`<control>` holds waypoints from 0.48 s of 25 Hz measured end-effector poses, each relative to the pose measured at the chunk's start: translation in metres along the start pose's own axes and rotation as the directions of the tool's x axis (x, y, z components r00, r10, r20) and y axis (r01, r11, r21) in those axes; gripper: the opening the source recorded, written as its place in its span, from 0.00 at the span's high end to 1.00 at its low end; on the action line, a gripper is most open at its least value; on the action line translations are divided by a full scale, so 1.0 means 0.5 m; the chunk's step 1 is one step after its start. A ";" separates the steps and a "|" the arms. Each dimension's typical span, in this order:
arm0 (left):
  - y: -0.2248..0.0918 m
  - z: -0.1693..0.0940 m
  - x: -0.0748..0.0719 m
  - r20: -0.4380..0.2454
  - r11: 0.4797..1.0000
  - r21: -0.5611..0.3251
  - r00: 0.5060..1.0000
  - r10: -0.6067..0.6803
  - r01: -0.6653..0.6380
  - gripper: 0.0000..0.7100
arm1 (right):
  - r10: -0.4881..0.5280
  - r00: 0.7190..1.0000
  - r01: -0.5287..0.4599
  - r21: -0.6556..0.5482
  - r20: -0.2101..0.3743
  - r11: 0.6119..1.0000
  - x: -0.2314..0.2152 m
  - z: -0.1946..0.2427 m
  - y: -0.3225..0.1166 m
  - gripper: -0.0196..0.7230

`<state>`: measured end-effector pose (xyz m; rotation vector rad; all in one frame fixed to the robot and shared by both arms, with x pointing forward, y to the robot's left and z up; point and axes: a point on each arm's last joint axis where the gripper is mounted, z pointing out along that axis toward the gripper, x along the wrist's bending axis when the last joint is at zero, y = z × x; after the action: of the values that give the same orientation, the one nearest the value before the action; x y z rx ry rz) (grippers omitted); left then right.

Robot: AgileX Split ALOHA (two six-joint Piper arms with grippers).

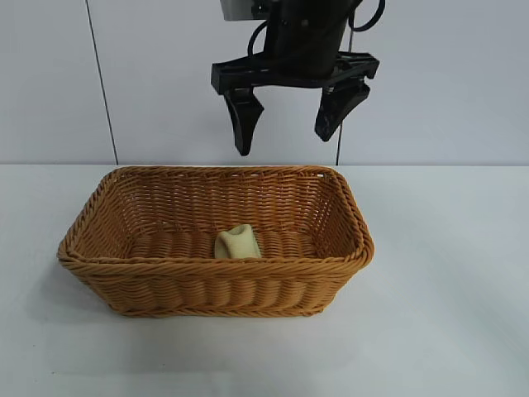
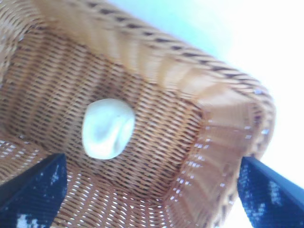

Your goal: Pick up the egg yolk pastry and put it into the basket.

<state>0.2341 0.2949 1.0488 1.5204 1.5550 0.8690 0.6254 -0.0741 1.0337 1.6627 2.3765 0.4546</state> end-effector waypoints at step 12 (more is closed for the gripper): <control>0.000 0.000 0.000 0.000 1.000 0.000 1.000 0.000 0.000 0.02 | 0.255 0.960 -0.259 0.018 0.118 0.966 -0.255 0.000 0.003 0.06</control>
<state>0.2341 0.2949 1.0488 1.5204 1.5550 0.8690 0.6705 -0.1936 1.0331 1.9677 2.1070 0.3508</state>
